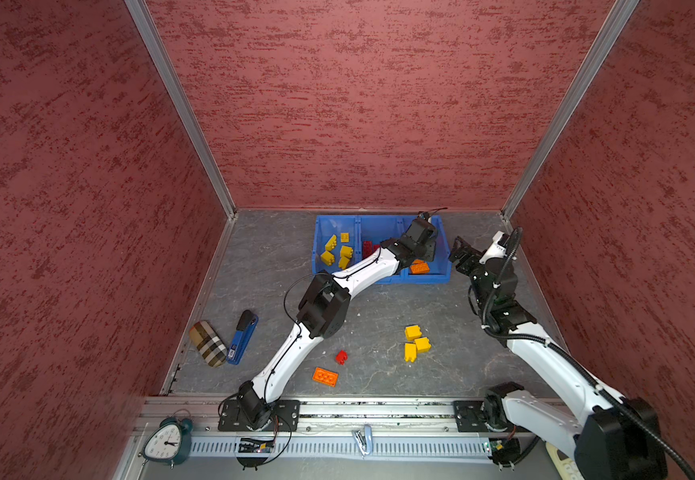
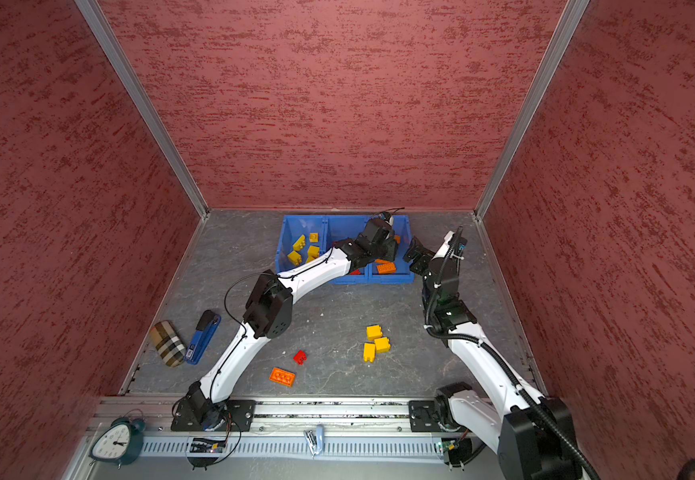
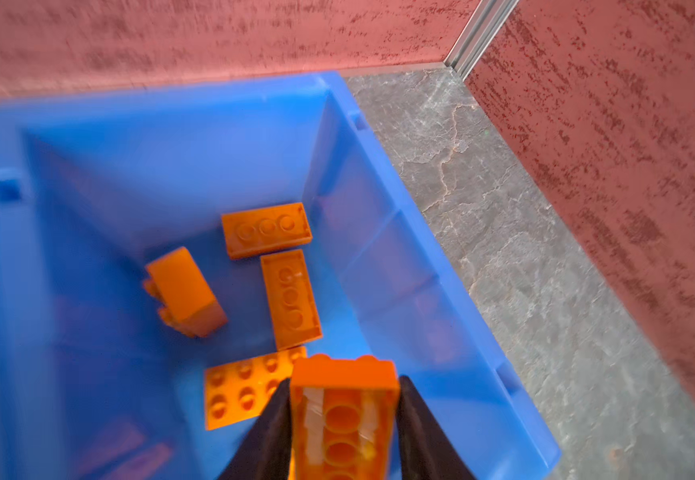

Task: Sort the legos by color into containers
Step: 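Drop the orange brick in the orange compartment while the right gripper draws back, then lower the right gripper onto the red brick and grasp it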

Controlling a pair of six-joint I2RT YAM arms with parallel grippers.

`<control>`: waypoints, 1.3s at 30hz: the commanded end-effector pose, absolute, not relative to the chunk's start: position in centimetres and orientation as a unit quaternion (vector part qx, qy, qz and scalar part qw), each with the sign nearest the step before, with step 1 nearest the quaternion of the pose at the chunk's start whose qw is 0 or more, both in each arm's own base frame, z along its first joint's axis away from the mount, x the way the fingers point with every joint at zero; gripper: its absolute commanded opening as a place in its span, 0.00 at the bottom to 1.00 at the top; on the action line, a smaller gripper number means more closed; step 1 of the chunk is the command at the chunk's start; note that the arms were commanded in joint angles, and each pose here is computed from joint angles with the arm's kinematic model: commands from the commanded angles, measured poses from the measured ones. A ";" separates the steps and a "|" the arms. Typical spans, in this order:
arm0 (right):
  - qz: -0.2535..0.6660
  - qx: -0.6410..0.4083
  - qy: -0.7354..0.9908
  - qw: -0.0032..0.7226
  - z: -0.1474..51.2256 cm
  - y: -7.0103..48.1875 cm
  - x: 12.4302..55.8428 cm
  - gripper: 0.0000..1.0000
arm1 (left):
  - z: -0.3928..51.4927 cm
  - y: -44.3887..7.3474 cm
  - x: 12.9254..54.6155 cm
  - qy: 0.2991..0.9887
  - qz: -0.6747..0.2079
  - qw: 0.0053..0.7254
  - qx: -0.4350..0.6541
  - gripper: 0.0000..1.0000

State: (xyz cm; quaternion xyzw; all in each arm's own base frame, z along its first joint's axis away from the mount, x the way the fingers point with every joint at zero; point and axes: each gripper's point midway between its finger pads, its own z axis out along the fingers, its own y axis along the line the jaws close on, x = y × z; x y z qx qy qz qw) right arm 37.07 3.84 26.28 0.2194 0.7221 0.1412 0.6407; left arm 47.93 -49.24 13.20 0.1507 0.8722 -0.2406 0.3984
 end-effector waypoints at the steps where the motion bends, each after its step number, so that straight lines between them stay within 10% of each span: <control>1: 0.149 0.225 0.714 0.647 26.6 3.7 36.9 0.99 | 13.8 -50.4 47.4 0.869 -0.270 0.389 0.142 0.58; 7: 0.153 0.211 0.738 0.623 25.7 4.5 37.1 0.99 | 17.1 -51.4 45.2 0.856 -0.321 0.367 0.171 0.80; 25: 0.200 0.180 0.846 0.461 17.2 8.3 35.4 0.99 | 16.7 -39.8 37.2 0.906 -0.187 0.350 0.149 0.99; 39: 0.268 -0.355 0.849 0.285 9.6 29.6 27.1 0.96 | 14.7 -17.6 35.3 0.915 -0.073 0.360 -0.168 1.00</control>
